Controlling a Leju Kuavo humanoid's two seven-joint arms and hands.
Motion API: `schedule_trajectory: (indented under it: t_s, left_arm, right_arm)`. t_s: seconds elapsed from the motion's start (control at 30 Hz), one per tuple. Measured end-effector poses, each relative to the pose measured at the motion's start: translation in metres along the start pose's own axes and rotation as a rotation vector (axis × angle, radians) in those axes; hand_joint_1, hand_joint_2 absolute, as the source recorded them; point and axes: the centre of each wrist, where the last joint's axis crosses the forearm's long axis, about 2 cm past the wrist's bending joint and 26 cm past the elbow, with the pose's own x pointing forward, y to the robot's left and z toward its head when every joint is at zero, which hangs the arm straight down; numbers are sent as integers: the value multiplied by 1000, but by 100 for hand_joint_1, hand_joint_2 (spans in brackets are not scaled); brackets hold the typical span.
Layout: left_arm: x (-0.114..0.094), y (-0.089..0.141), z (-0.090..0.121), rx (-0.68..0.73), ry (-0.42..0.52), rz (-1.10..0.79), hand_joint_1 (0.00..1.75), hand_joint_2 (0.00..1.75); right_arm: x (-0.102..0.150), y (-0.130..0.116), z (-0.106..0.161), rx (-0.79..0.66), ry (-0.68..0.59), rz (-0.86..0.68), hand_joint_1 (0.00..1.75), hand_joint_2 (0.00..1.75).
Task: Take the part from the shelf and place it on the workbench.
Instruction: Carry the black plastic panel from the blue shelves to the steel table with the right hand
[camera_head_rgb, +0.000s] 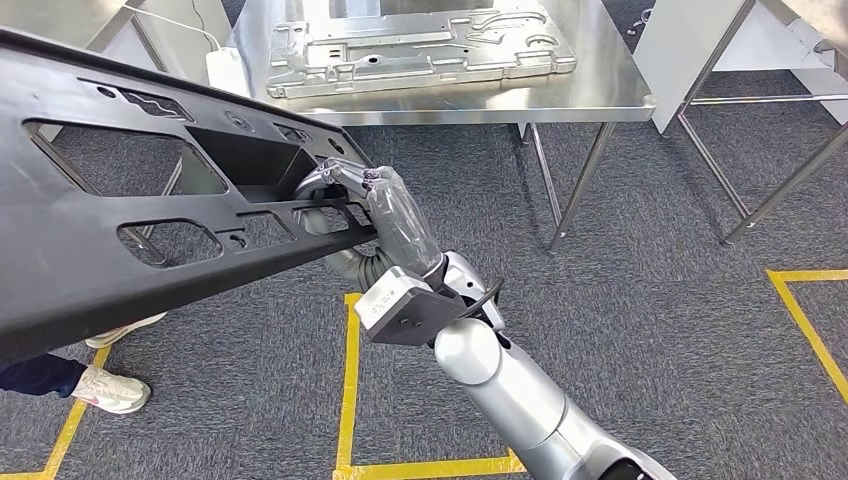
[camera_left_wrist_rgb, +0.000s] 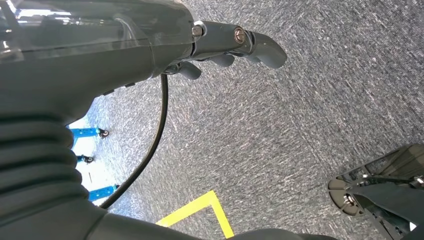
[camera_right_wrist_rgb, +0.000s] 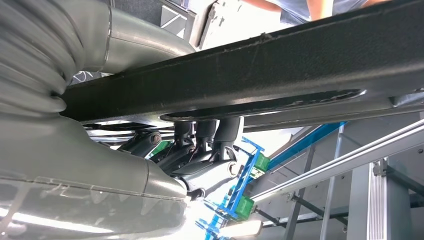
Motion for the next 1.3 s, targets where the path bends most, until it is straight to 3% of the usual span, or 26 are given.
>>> schedule_trajectory:
  t_s: [0.9, 1.3]
  left_arm:
    - [0, -1, 0, -6, -1, -5, 0, 175]
    - [2, -1, 0, -22, -5, -26, 0, 175]
  right_arm:
    - [-1, 2, -2, 7, 9, 7, 175, 175]
    - [-10, -22, -15, 5, 38, 129, 175, 175]
